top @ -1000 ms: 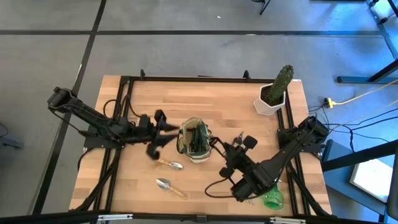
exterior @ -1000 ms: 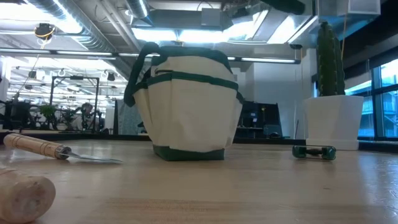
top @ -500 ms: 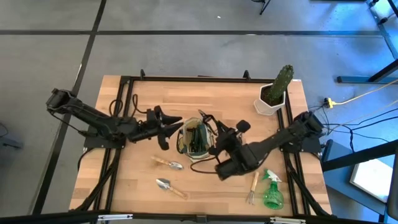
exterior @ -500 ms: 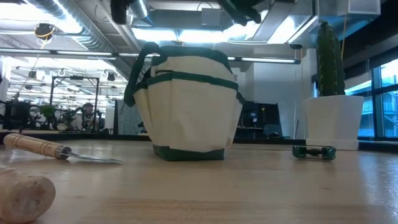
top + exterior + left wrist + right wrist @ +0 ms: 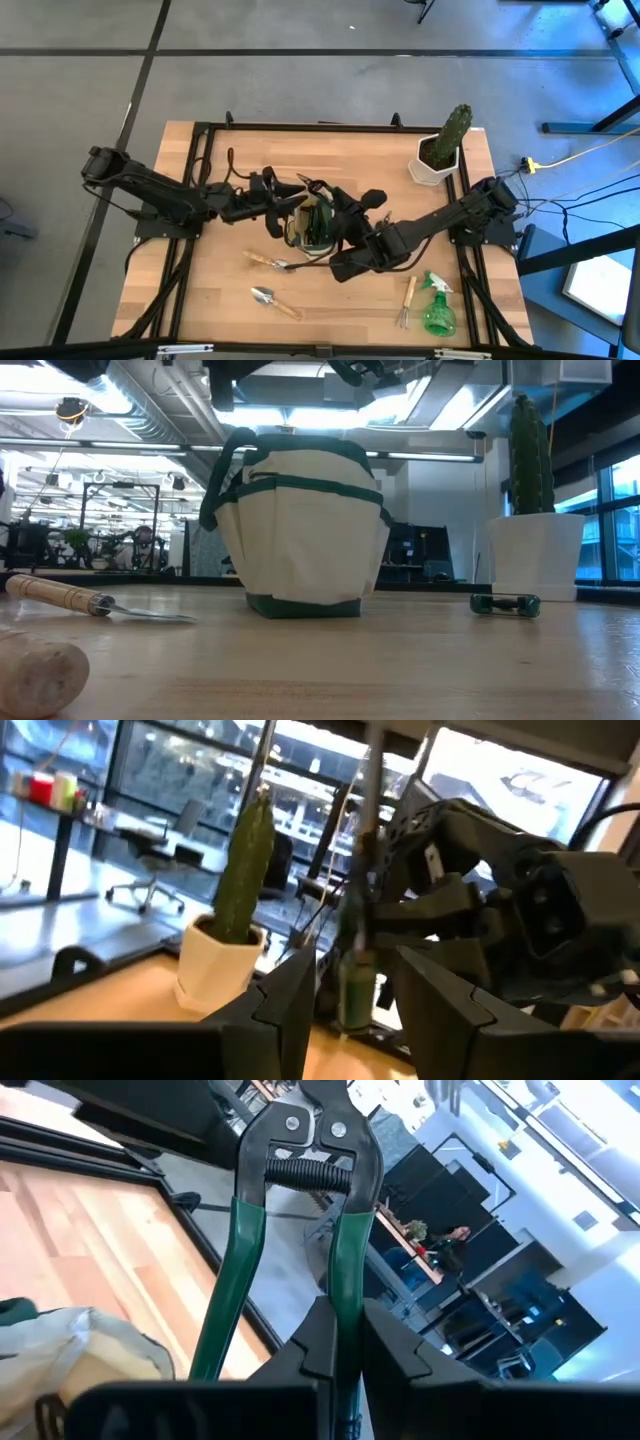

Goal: Pick & Place Garden tools in Gardening bag
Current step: Put the bottom green fruit pruner into the green gardening bag

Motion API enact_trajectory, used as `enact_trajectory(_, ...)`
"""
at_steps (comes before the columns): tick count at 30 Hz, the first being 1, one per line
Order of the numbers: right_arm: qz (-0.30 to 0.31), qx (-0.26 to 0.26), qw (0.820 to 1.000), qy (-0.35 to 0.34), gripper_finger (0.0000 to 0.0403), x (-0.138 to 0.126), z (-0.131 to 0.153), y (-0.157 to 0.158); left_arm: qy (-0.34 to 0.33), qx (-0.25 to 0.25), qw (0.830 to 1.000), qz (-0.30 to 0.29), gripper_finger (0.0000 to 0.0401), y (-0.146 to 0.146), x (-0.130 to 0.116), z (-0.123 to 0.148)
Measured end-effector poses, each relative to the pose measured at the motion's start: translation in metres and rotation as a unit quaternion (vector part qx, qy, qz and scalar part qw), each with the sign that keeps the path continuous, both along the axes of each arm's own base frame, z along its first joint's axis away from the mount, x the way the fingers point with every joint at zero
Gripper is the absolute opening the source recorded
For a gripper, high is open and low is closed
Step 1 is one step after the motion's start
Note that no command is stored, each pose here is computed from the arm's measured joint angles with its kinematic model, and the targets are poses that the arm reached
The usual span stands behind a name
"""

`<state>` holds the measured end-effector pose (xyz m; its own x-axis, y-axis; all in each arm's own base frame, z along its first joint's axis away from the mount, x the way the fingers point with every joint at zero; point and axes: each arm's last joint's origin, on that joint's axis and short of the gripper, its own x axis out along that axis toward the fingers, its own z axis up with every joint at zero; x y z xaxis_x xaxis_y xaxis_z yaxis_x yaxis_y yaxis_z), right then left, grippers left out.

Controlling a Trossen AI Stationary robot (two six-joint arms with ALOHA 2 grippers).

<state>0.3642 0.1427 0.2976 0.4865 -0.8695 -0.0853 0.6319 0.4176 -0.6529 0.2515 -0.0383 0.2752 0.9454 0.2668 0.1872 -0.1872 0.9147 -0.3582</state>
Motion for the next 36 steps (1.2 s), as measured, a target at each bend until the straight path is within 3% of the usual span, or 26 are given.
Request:
enact_trajectory(7, -0.007, 0.012, 1.000, -0.023, 0.0024, 0.003, -0.002, -0.003, -0.028, 0.011, 0.999, -0.026, 0.0129, -0.004, 0.004, 0.001)
enact_trajectory(17, -0.032, 0.000, 0.999, -0.042, 0.0024, 0.020, -0.019, -0.006, -0.027, 0.005, 0.999, 0.044, 0.0129, -0.001, 0.012, -0.005)
enact_trajectory(33, -0.021, 0.004, 0.999, -0.041, 0.0024, 0.019, -0.020, 0.001, -0.020, 0.018, 0.997, 0.069, 0.0129, 0.000, 0.013, -0.005)
enact_trajectory(36, 0.011, 0.030, 0.999, -0.015, 0.0024, 0.020, -0.025, 0.006, -0.014, 0.022, 0.997, 0.068, 0.0130, 0.001, 0.015, -0.007)
